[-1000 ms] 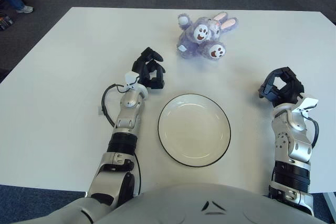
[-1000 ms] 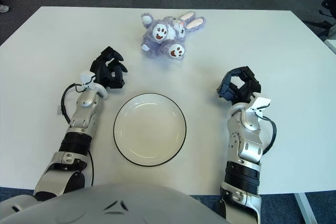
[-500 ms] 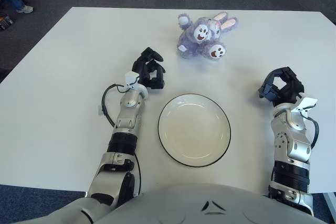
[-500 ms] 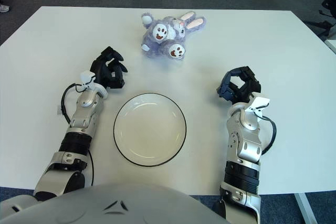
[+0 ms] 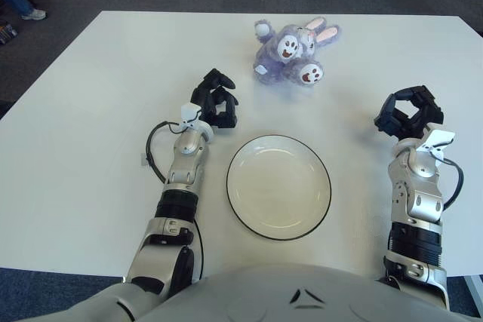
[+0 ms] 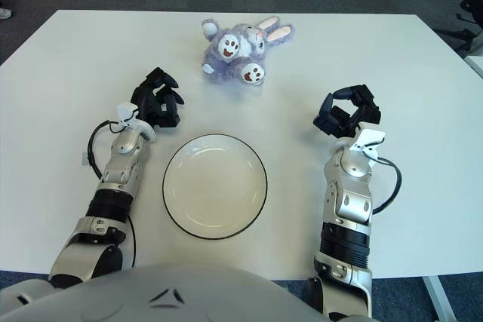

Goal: Put the doll into the plate.

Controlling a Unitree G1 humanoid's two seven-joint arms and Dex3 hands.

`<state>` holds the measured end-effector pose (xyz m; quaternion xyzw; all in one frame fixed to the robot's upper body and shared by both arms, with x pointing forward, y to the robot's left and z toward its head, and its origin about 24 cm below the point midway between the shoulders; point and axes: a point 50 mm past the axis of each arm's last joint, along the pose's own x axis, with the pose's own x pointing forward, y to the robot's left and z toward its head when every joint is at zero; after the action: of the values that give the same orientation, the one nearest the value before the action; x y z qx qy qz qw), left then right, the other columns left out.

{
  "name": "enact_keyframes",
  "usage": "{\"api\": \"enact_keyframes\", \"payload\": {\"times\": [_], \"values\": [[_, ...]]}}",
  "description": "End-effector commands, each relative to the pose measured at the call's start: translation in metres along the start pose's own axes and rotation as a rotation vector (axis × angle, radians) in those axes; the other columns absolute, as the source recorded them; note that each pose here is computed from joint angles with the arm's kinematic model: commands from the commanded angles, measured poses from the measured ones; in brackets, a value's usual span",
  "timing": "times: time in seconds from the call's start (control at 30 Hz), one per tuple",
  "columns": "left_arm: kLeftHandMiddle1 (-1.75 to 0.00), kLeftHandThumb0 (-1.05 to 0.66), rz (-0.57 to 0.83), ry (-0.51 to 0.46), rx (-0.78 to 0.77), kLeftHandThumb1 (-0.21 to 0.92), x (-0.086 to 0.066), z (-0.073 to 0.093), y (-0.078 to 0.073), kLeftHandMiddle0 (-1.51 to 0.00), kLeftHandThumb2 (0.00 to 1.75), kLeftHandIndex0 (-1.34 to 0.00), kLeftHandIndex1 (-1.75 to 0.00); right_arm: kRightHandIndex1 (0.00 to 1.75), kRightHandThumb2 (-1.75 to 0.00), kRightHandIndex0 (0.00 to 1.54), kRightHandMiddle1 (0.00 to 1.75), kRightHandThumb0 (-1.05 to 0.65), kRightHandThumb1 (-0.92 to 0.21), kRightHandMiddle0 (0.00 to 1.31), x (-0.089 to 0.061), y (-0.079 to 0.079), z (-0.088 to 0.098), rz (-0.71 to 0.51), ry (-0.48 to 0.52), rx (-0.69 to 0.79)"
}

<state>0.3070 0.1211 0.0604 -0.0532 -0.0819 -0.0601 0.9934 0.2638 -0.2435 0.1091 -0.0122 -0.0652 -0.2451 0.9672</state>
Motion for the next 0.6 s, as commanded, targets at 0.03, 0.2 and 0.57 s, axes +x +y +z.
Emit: {"api": "enact_keyframes", "payload": {"times": [0.03,0.2,0.57], "values": [[-1.75,-0.01,-0.004,-0.006,0.01,0.21,0.0,-0.002,-0.001,-0.58,1.45,-0.57,-1.75,1.75,-1.2,1.14,1.75,-0.45,-0.41,0.54,0.011,0.003,0.022,0.052,-0.06,-0.064],[-1.75,-0.01,-0.007,-0.009,0.013,0.21,-0.001,-0.003,-0.002,-0.58,1.45,-0.57,-1.75,1.75,-1.18,1.13,1.75,-0.45,-0.43,0.52,0.017,0.005,0.035,0.09,-0.065,-0.125],[-1.75,-0.01,-0.009,-0.014,0.028,0.21,-0.001,-0.004,-0.003,-0.58,1.45,-0.56,-1.75,1.75,-1.14,1.09,1.75,-0.44,-0.46,0.5,0.021,0.013,0.049,0.174,-0.087,-0.21]]}}
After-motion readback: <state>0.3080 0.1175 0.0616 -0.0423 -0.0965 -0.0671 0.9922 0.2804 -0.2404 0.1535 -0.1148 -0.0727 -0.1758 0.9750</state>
